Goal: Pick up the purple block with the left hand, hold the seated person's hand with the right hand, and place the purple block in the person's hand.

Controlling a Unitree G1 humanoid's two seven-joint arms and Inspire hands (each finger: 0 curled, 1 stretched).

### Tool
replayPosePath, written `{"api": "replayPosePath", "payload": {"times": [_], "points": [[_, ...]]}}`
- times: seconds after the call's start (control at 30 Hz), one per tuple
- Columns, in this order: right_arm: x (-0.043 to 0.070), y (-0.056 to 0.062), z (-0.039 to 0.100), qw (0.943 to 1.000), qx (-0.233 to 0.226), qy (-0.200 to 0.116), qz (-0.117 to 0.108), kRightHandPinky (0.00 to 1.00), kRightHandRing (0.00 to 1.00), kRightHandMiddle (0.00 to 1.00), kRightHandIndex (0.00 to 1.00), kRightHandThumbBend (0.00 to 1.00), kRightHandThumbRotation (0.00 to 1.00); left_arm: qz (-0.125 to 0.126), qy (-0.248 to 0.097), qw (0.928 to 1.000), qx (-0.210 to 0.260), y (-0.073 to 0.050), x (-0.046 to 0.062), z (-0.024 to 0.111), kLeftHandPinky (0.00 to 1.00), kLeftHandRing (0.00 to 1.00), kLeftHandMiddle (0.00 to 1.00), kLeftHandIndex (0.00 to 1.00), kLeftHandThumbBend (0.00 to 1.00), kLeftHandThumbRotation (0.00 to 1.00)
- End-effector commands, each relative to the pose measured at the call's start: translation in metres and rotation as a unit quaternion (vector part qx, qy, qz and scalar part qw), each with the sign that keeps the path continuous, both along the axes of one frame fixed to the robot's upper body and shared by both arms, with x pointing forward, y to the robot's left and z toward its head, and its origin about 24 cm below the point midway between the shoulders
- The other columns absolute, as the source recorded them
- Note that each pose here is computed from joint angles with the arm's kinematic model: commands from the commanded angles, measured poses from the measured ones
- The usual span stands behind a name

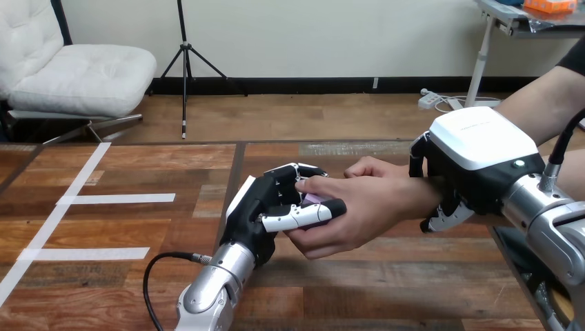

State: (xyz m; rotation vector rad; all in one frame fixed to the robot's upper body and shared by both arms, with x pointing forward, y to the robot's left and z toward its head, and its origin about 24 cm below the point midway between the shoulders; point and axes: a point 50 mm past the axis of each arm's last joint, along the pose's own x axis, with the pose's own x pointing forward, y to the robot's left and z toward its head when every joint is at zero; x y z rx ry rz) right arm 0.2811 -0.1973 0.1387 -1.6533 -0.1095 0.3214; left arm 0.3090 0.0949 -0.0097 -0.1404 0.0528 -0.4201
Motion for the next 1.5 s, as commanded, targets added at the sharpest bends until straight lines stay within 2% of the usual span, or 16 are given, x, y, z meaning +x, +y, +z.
{"api": "replayPosePath", "payload": {"times": [0.0,0.3,0.73,1.2,1.47], "points": [[0.0076,0.0055,0.0296,0.9983,-0.005,-0.057,0.008,0.30,0.38,0.46,0.50,0.81,0.00,-0.029,-0.055,0.9981,0.003,-0.0169,0.0156,0.0271,0.37,0.43,0.48,0.49,0.98,0.11],[0.0077,0.0050,0.0285,0.9981,-0.002,-0.061,0.013,0.28,0.36,0.45,0.49,0.82,0.00,-0.028,-0.052,0.9983,0.000,-0.0156,0.0155,0.0262,0.37,0.43,0.48,0.49,0.98,0.11],[0.0079,0.0032,0.0269,0.9974,-0.021,-0.066,0.017,0.28,0.36,0.45,0.51,0.83,0.00,-0.027,-0.052,0.9983,0.004,-0.0141,0.0154,0.0256,0.37,0.43,0.49,0.50,0.97,0.11],[0.0081,0.0002,0.0247,0.9972,-0.038,-0.063,0.014,0.37,0.47,0.55,0.58,0.84,0.00,-0.022,-0.052,0.9984,0.001,-0.0133,0.0156,0.0256,0.37,0.44,0.49,0.50,0.97,0.11],[0.0070,-0.0022,0.0231,0.9959,-0.051,-0.073,0.015,0.43,0.53,0.59,0.63,0.86,0.00,-0.021,-0.057,0.9981,0.006,-0.0119,0.0157,0.0264,0.40,0.46,0.51,0.51,0.97,0.12]]}}
